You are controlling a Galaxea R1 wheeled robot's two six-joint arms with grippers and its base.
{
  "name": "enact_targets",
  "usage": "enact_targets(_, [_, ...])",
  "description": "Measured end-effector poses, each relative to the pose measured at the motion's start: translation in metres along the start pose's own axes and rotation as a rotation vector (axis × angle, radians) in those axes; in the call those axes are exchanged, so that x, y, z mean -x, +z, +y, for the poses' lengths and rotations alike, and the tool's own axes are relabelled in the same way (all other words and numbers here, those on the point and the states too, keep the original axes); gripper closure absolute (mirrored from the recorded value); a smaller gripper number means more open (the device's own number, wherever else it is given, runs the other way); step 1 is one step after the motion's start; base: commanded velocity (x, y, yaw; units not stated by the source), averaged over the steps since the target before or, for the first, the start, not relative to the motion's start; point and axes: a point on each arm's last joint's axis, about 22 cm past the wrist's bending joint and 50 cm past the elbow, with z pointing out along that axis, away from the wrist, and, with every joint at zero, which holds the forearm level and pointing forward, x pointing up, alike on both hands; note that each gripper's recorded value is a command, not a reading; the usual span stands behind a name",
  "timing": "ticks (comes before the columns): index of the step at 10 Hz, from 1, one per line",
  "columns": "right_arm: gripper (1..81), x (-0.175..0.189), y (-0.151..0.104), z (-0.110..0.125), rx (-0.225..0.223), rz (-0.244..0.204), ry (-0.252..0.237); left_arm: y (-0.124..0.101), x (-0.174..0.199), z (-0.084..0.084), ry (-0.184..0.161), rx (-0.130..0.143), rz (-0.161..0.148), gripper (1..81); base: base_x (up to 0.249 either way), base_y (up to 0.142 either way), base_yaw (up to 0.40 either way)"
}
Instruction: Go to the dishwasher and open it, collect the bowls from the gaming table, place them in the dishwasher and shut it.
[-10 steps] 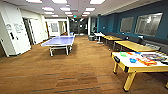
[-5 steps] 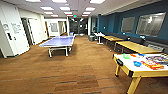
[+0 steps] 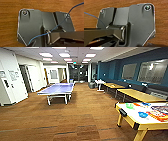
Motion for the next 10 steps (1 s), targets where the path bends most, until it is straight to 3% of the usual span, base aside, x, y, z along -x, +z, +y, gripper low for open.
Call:
enact_targets(3, [1.0, -0.005, 0.002, -0.005, -0.006, 0.005, -0.001, 0.0, 0.002, 0.0, -0.001, -0.001, -0.004, 1.0, 0.165, 0.0, 0.0])
enact_targets(10, [1.0, -0.002, 0.002, -0.008, -0.01, 0.001, 0.001, -0.001, 0.005, 0.0, -0.003, -0.001, -0.011, 1.0, 0.0, 0.0, 0.0])
